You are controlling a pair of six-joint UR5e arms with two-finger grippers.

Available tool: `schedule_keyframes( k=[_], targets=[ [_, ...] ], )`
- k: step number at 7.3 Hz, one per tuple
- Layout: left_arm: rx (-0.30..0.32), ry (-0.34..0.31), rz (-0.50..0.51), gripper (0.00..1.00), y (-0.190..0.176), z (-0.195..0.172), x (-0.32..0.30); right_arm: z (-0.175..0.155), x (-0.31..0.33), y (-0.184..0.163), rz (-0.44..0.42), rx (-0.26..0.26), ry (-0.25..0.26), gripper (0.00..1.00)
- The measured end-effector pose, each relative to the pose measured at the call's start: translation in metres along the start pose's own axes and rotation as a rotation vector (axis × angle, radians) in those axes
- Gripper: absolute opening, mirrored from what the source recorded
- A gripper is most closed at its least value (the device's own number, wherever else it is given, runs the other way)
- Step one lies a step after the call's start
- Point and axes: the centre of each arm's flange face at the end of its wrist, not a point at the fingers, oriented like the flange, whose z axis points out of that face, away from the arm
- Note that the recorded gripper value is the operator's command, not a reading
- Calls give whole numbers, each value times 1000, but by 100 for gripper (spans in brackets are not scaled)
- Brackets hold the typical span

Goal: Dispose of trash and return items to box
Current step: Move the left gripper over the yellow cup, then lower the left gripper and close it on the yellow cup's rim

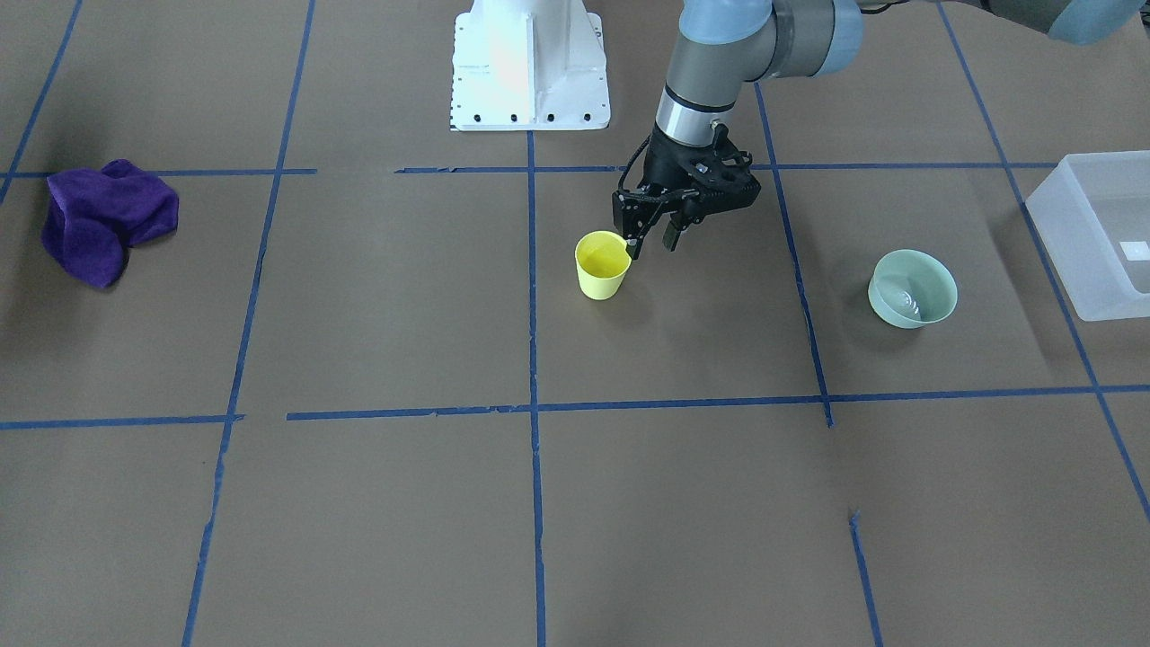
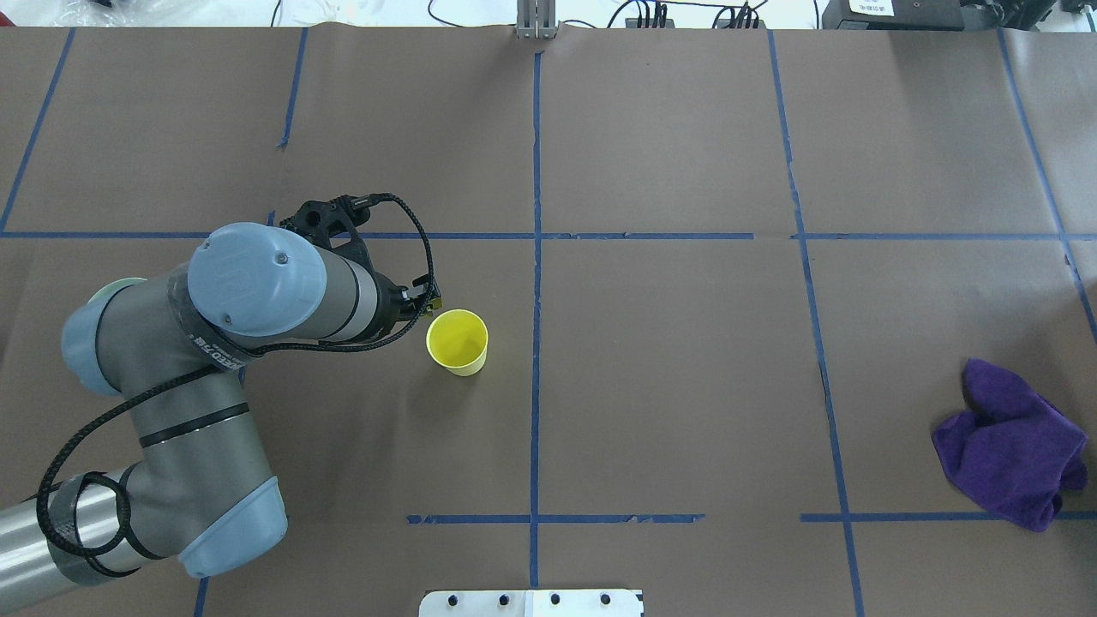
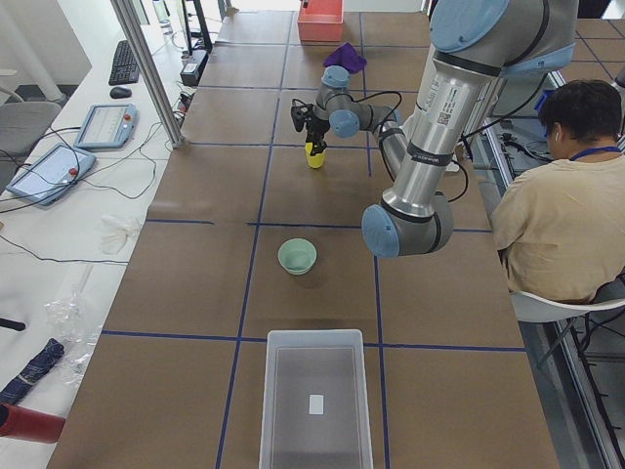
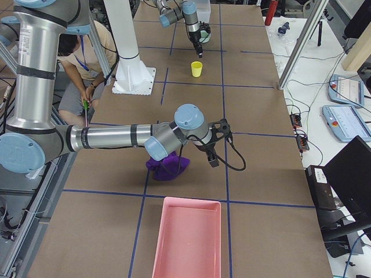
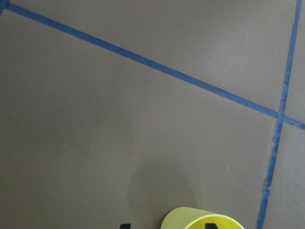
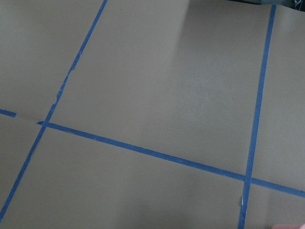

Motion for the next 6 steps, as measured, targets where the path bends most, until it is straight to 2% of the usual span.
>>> schedule_keyframes(
  k=[1,2,3,4,6],
  targets=[
    [-13,-8,8,56,9,6,0,0,0,0,1,-1,1,100],
    [-29,-12,18,47,20,10,1,1,1,1,1,-1,2,100],
    [-41,-14,27,31,30,13,1,1,1,1,2,-2,3,100],
    [-48,-16,32,27,35,15,2,1,2,2,2,-4,4,100],
    [-53,-17,34,27,38,16,2,3,5,4,3,-9,5,100]
  ],
)
